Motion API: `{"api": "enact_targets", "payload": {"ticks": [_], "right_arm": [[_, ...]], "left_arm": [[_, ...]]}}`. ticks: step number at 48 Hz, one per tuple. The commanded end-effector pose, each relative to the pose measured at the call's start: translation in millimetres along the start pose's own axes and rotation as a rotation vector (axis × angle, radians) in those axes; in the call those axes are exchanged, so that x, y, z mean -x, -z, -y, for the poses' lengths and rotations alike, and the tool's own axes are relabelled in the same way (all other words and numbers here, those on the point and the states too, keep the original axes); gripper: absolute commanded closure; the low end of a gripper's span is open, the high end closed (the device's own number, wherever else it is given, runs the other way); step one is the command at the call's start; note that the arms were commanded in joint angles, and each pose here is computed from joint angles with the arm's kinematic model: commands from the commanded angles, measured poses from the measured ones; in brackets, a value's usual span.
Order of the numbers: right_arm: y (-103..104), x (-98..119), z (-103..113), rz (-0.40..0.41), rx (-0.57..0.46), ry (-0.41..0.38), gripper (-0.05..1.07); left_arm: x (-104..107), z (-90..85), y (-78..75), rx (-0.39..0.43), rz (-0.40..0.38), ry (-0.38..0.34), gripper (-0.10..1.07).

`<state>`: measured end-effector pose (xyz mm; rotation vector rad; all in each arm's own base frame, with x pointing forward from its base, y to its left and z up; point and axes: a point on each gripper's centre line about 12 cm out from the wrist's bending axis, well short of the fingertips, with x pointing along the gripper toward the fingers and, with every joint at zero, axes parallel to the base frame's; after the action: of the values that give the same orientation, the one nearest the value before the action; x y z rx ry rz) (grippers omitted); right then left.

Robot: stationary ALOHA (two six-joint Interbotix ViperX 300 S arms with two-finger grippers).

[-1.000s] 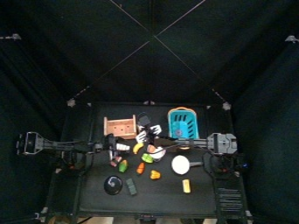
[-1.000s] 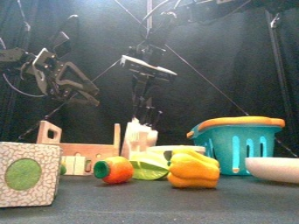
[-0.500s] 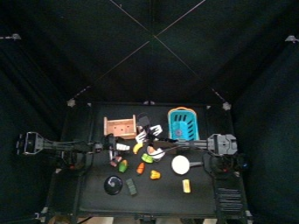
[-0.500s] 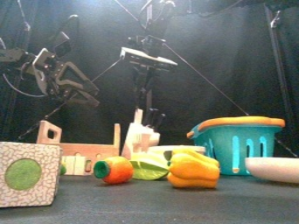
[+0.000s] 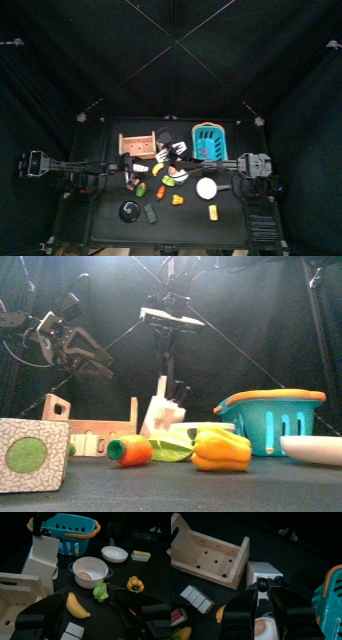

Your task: Grab cleaver handle

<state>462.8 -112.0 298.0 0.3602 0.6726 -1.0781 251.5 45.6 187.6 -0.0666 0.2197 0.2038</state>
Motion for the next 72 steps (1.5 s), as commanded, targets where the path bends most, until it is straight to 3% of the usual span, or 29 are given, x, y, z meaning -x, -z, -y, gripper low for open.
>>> {"api": "enact_targets", "payload": {"ticks": [1,21,62,72], "right_arm": [[-18.8,32.8,3.0,0.056,-0.03,-0.043,0.43],[-2.5,41.4,-6.3,0.135,0.064,-0.026,0.43],[1.4,101.9,5.4,0.239,0.099,-0.068,0.43],[2.4,103.3,3.9,0.24,0.102,-0.077,0.43]], "left_arm": [[-1.5,-1.4,-5.2,0.002,0.019,-0.006,0.02],[-0.8,-1.6,-3.5,0.003,0.014,-0.007,0.02],[-0.8,-3.2,-3.3,0.006,0.013,-0.013,0.02],[-0.6,-3.6,-3.0,0.006,0.013,-0.015,0.02]]}}
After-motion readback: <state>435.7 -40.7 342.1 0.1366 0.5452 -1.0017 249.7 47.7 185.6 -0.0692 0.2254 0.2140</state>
